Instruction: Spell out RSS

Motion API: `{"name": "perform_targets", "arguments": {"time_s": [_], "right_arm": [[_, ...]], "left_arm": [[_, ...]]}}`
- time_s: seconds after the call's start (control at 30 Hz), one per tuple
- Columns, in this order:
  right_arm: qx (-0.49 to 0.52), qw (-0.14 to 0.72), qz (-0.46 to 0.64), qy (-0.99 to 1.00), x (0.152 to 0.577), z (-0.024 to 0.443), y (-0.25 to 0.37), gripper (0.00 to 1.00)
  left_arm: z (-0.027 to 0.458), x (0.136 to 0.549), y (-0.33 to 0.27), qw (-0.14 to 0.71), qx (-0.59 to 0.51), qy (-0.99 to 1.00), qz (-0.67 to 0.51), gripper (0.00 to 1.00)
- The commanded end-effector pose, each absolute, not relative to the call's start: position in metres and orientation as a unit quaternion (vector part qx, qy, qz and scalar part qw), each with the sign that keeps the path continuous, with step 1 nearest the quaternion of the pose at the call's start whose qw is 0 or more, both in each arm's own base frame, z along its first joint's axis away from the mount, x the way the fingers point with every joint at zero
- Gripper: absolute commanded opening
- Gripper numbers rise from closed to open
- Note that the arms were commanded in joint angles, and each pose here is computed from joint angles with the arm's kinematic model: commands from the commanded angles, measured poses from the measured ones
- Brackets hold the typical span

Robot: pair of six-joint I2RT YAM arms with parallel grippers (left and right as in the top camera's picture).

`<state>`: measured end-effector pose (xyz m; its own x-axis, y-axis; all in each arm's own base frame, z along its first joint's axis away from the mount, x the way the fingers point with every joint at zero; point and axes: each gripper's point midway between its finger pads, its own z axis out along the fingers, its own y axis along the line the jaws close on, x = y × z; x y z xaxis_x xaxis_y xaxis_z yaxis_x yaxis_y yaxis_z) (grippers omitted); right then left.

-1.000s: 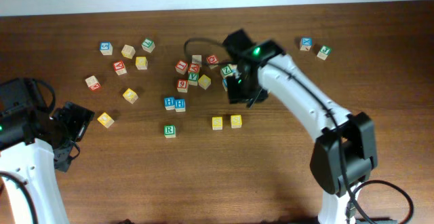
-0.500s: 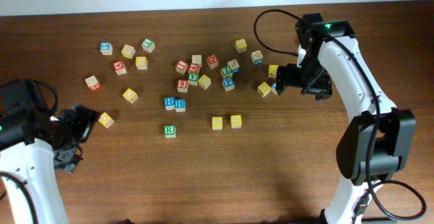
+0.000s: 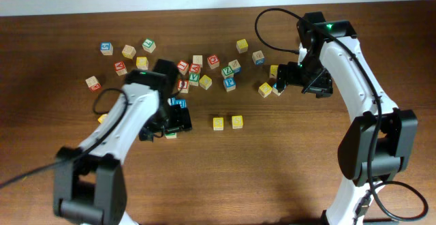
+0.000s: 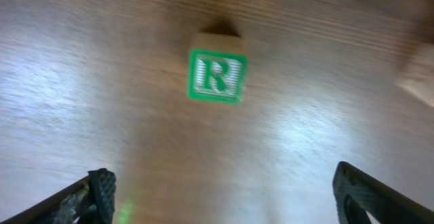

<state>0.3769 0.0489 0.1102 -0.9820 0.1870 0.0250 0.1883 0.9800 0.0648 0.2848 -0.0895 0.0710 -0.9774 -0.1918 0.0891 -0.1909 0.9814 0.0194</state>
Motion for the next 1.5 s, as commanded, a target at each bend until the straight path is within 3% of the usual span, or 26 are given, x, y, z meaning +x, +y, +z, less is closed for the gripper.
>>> {"name": "perform_targets", "arguments": {"time_s": [0.0, 0.07, 0.17, 0.2, 0.27, 0.33, 0.47, 0.77, 0.93, 1.03, 1.2, 1.47], "right_arm": [[-0.093, 0.011, -0.03, -0.995, 0.374, 0.111, 0.048, 0.98], [-0.093, 0.01, -0.031, -0.995, 0.374, 0.111, 0.048, 0.98], [-0.093, 0.01, -0.031, -0.995, 0.374, 0.111, 0.048, 0.98], [-0.093, 0.01, -0.031, -0.995, 0.374, 0.111, 0.048, 0.98], [-0.093, 0.011, -0.031, -0.995, 0.374, 0.111, 0.048, 0.98], [-0.093, 0.011, -0.03, -0.995, 0.374, 0.111, 0.048, 0.98], [-0.093, 0.011, -0.03, -0.995, 0.374, 0.111, 0.048, 0.98], [-0.093, 0.011, -0.031, -0.995, 0.374, 0.111, 0.048, 0.98], [-0.093, 0.011, -0.031, -0.995, 0.374, 0.111, 0.048, 0.98], [-0.093, 0.011, -0.031, -0.995, 0.374, 0.111, 0.048, 0.98], [-0.093, 0.011, -0.033, -0.995, 0.374, 0.111, 0.048, 0.98], [-0.093, 0.011, -0.036, -0.995, 0.374, 0.111, 0.05, 0.98]], "left_arm": [[0.047, 0.296, -0.068, 0.034, 0.093, -0.991, -0.095, 0.99], [0.036, 0.305, -0.069, 0.032, 0.054, -0.994, -0.09, 0.98], [0.029, 0.307, -0.071, 0.035, 0.049, -0.994, -0.086, 0.88], [0.028, 0.31, -0.072, 0.03, 0.049, -0.995, -0.085, 0.77], [0.027, 0.316, -0.073, 0.018, 0.05, -0.995, -0.081, 0.69], [0.027, 0.316, -0.073, 0.019, 0.052, -0.995, -0.079, 0.68], [0.018, 0.305, -0.074, 0.037, 0.046, -0.996, -0.071, 0.77], [0.006, 0.305, -0.076, 0.045, 0.05, -0.998, -0.011, 0.75], [-0.001, 0.304, -0.08, 0.039, 0.044, -0.998, -0.009, 0.51], [-0.008, 0.303, -0.08, 0.033, 0.044, -0.998, -0.008, 0.48], [-0.009, 0.307, -0.081, 0.025, 0.044, -0.999, -0.006, 0.3], [-0.007, 0.305, -0.095, 0.034, 0.044, -0.998, 0.035, 0.21]]}}
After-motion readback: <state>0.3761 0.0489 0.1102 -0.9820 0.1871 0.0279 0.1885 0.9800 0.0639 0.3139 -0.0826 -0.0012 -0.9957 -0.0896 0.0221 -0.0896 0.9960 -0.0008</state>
